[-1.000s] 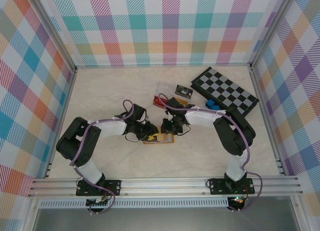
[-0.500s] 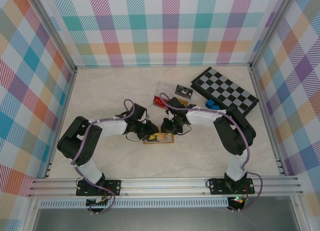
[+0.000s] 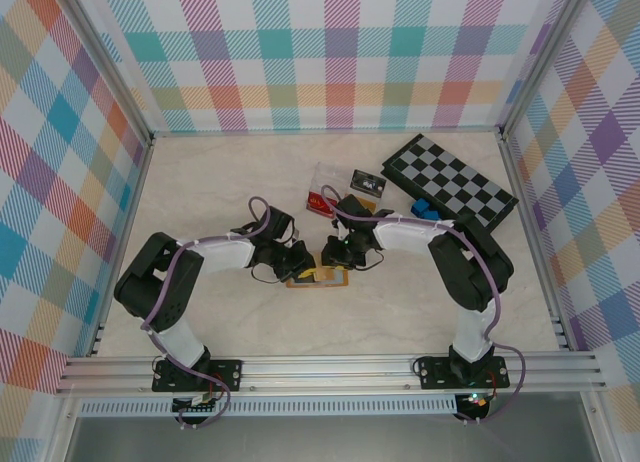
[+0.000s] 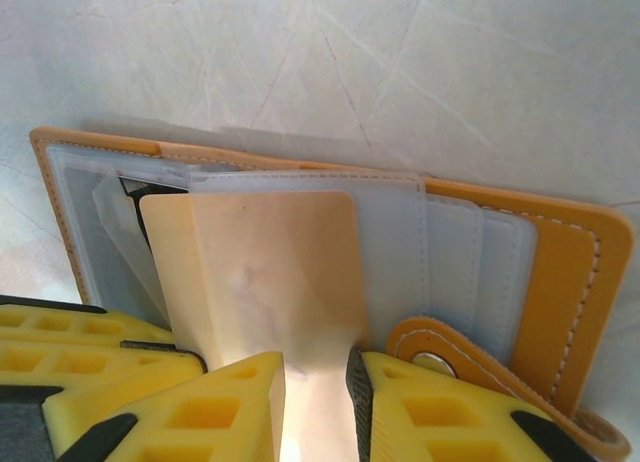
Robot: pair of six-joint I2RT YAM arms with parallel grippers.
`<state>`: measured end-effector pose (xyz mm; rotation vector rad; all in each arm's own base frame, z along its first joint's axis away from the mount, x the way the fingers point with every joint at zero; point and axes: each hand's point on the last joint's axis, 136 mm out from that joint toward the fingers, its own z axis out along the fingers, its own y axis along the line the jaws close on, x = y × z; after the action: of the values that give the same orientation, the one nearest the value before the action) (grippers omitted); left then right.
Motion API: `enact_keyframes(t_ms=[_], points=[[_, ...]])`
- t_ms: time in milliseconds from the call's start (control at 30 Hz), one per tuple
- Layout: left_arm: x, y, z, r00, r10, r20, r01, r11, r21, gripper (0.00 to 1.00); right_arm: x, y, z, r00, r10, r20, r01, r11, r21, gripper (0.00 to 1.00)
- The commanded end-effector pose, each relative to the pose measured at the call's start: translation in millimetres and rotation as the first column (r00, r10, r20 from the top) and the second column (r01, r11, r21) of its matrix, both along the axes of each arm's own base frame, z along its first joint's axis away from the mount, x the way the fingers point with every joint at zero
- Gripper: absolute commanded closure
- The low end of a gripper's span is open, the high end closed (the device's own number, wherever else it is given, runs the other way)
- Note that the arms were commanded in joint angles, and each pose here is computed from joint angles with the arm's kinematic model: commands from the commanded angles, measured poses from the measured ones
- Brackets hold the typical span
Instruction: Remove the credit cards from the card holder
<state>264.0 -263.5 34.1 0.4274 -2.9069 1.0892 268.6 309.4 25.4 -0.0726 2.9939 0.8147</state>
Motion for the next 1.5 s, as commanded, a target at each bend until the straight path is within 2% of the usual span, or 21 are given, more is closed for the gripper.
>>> enact_keyframes(t_ms=[0,100,333,467,633,733,833,967,1133,1233,1467], points=[[-4.9,7.9,8.4,1.000,-0.021,0.022,0.020,0.998,0.059,0.94,-8.7,-16.7,-13.2,0.998,-0.033,-0.044,0.031,0.998,-0.050,0.72],[-2.6,11.1,16.4,0.998,-0.028,0.049,0.024,0.997,0.079,0.98,-7.6,-19.7,-13.3,0.998,-0.040,-0.044,0.038,0.998,-0.051,0.72],[-10.1,39.5,27.4,0.996,-0.060,0.063,0.044,0.970,0.238,1.00,-7.6,-20.7,-9.3,0.998,-0.047,-0.033,0.046,0.998,-0.032,0.71],[-9.8,47.9,42.6,0.993,-0.073,0.095,0.045,0.960,0.275,1.00,-4.8,-13.1,3.7,0.999,-0.035,-0.004,0.035,0.999,0.031,0.69],[-5.7,55.4,71.4,0.985,-0.065,0.160,0.016,0.958,0.286,1.00,1.6,-1.5,46.9,0.995,-0.013,0.096,-0.003,0.987,0.163,0.63],[-4.0,53.6,86.8,0.978,-0.051,0.201,-0.001,0.968,0.252,1.00,3.1,-1.9,77.4,0.987,-0.021,0.160,-0.019,0.970,0.243,0.57],[-2.1,46.5,103.6,0.970,-0.039,0.239,-0.006,0.982,0.187,1.00,5.5,-6.6,104.1,0.978,-0.048,0.203,-0.020,0.946,0.323,0.47],[5.7,31.4,132.8,0.952,-0.003,0.306,-0.009,0.999,0.040,1.00,8.7,-12.0,128.1,0.975,-0.083,0.208,-0.017,0.899,0.438,0.29],[18.0,6.2,166.8,0.928,0.059,0.369,0.008,0.984,-0.178,1.00,9.8,-11.4,149.6,0.981,-0.096,0.166,-0.016,0.821,0.570,0.18],[21.9,-4.1,181.8,0.919,0.085,0.384,0.022,0.963,-0.267,1.00,14.6,-14.1,154.8,0.989,-0.117,0.092,0.039,0.800,0.598,0.19],[28.8,-11.3,195.1,0.914,0.149,0.378,0.006,0.925,-0.379,1.00,15.4,-5.1,187.6,0.994,-0.084,0.070,0.013,0.727,0.687,0.29]])
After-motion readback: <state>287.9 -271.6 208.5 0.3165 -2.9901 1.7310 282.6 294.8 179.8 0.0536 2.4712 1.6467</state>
